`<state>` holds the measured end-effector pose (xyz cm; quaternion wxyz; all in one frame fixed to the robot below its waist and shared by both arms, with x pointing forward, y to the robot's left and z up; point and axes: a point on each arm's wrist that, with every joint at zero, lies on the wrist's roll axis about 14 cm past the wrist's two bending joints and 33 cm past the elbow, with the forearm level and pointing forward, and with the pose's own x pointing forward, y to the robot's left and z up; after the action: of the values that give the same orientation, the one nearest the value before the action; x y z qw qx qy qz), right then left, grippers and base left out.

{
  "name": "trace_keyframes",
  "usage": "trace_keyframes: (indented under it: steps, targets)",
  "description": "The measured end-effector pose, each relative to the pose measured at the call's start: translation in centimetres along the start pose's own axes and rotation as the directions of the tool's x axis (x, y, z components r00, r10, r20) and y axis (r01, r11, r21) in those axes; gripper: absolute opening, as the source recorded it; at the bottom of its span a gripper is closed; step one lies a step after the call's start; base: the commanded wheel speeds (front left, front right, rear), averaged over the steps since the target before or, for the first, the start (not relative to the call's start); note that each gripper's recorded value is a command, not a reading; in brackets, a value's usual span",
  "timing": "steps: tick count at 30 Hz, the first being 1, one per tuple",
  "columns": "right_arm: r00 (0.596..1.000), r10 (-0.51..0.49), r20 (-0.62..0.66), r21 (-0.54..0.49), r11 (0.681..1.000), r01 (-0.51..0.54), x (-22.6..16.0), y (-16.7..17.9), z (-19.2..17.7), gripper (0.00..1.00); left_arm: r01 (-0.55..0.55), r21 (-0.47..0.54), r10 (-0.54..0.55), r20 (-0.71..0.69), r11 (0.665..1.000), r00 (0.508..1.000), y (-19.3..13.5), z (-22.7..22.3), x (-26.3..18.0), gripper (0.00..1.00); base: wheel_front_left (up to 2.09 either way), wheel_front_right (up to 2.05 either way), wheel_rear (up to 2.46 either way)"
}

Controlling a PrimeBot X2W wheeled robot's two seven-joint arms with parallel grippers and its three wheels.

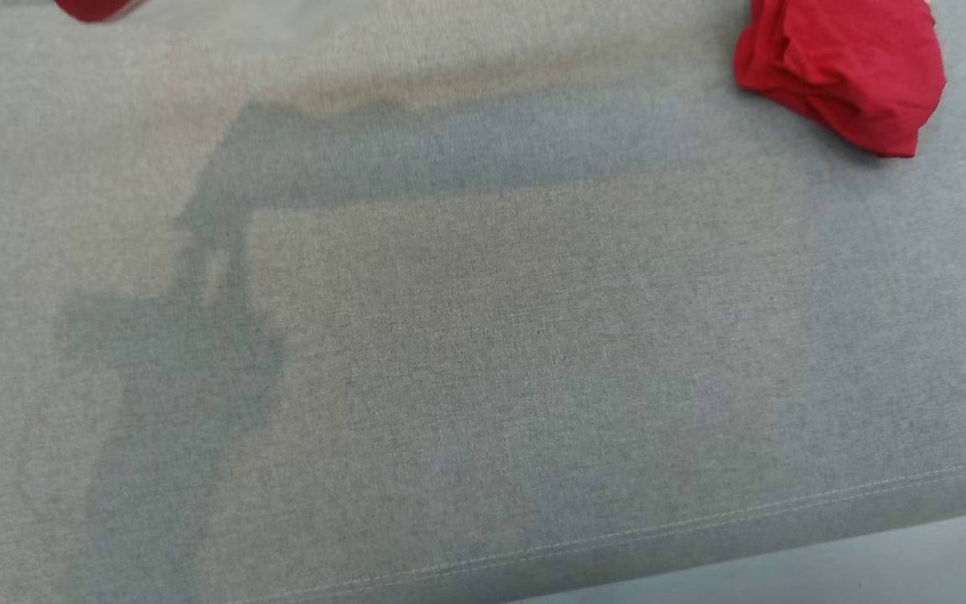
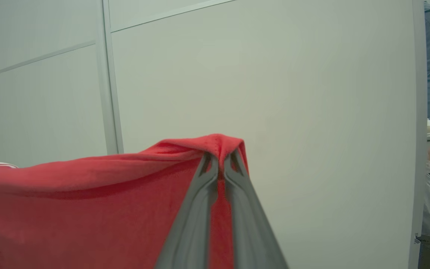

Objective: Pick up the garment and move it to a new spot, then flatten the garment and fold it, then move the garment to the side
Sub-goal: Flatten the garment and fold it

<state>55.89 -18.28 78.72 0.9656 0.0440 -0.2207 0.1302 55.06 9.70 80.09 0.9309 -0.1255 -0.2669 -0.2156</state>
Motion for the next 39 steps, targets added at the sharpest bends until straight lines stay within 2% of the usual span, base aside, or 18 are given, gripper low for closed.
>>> trace_keyframes:
  steps: [2,9,15,20,24,32,36,37,38,39]
  targets:
    - [1.0,0.001,-0.007,0.003,1.0,-0.001,0.5,0.1,-0.6,0.0,-0.015,0.004,0.015,-0.009,1.0,1.0,0.6,-0.8,0.3,0.0,0.0,0.0,0.0]
    - [0.994,-0.05,-0.102,0.05,0.997,0.055,2.6,-0.9,-6.9,0.0,-0.059,-0.042,0.057,-0.045,0.997,0.997,2.5,-6.2,1.6,0.0,0.0,0.0,0.0]
    - [0.977,-0.107,-0.182,0.041,0.992,0.117,2.9,-3.8,-12.2,0.0,-0.101,-0.055,0.092,-0.143,0.993,0.985,4.7,-12.3,1.4,0.0,0.0,0.0,0.0]
    - [0.988,-0.092,-0.12,0.059,0.993,0.1,4.9,-3.3,-13.5,0.0,-0.11,-0.024,0.11,-0.013,0.994,0.994,6.4,-11.3,3.2,0.0,0.0,0.0,0.0]
    - [0.99,-0.088,-0.113,0.07,0.993,0.096,5.2,-3.4,-15.5,0.0,-0.11,-0.043,0.11,0.013,0.993,0.994,6.9,-12.8,3.3,0.0,0.0,0.0,0.0]
    - [0.983,-0.025,-0.181,0.086,0.995,0.042,3.9,-2.6,-19.4,0.0,-0.066,-0.108,0.072,0.054,0.992,0.996,6.6,-13.8,3.0,0.0,0.0,0.0,0.0]
    - [0.971,0.0,-0.239,0.097,0.995,0.024,1.6,-2.3,-22.0,0.0,-0.038,-0.151,0.039,0.001,0.988,0.999,6.1,-16.0,0.8,0.0,0.0,0.0,0.0]
    - [0.964,-0.001,-0.266,0.101,0.995,0.029,0.5,-2.3,-22.9,0.0,-0.04,-0.168,0.035,-0.032,0.985,0.999,6.0,-17.2,-0.2,0.03,0.0,0.0,0.0]
    - [0.957,-0.007,-0.291,0.108,0.993,0.04,-0.6,-2.5,-23.8,0.0,-0.039,-0.188,0.025,-0.075,0.981,0.997,5.6,-18.6,-1.4,0.11,0.0,0.0,0.0]
    - [0.947,-0.013,-0.32,0.114,0.992,0.053,-1.8,-2.7,-24.7,0.0,-0.04,-0.202,0.015,-0.121,0.979,0.993,5.0,-20.0,-2.8,0.12,0.0,0.0,0.0]
